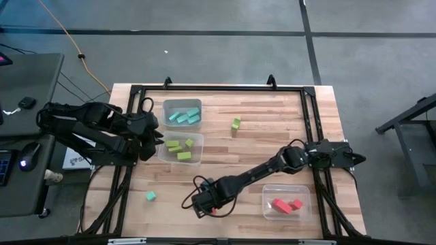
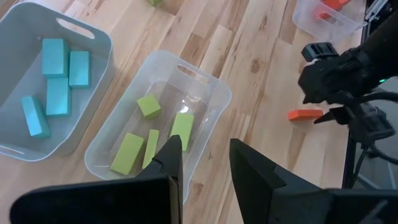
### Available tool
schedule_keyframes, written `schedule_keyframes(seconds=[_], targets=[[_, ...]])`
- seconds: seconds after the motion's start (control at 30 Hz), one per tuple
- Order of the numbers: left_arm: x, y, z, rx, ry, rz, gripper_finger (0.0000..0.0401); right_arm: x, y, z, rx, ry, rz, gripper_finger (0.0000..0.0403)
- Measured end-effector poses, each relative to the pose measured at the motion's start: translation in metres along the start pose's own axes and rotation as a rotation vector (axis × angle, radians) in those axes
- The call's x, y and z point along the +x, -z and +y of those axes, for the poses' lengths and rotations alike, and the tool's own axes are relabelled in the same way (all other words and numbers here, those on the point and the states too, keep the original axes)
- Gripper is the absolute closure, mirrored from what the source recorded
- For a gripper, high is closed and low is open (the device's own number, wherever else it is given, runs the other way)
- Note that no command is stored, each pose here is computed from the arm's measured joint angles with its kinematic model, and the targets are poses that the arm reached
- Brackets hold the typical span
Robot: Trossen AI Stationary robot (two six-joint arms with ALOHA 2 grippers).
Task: Sort & place blocks by color
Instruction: Put the orange block into the right transparent bin
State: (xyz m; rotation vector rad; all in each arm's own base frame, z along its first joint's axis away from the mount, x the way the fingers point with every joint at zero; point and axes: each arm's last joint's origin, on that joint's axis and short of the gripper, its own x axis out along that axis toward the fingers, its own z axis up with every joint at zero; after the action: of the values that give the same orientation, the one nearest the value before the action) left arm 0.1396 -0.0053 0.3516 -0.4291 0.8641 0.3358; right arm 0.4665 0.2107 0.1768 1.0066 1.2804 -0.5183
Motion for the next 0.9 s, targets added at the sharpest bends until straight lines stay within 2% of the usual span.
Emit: schedule_keyframes(seconds=[0.17, 0.3, 0.47, 0.67, 0.9], targets=[[0.0, 0.0, 0.0, 0.0, 0.0, 0.001, 0.0329, 0.015, 0.001, -0.003, -0.001, 0.028, 0.006, 0.0206], [0.0, 0.0, 0.0, 0.0, 0.0, 0.001, 0.0329, 0.022, 0.003, -0.004, 0.018, 0.043, 0.011, 0.0229], [0.0, 0.0, 0.0, 0.0, 0.0, 0.001, 0.0329, 0.022, 0.004, -0.004, 0.02, 0.045, 0.009, 0.0282], [0.0, 0.0, 0.0, 0.012, -0.001, 0.001, 0.0329, 0.022, 0.005, -0.004, 0.003, 0.048, 0.015, 0.0364], [0.0, 0.0, 0.0, 0.018, -0.001, 0.001, 0.0329, 0.012, 0.006, 0.002, -0.044, 0.021, 0.03, 0.0367]])
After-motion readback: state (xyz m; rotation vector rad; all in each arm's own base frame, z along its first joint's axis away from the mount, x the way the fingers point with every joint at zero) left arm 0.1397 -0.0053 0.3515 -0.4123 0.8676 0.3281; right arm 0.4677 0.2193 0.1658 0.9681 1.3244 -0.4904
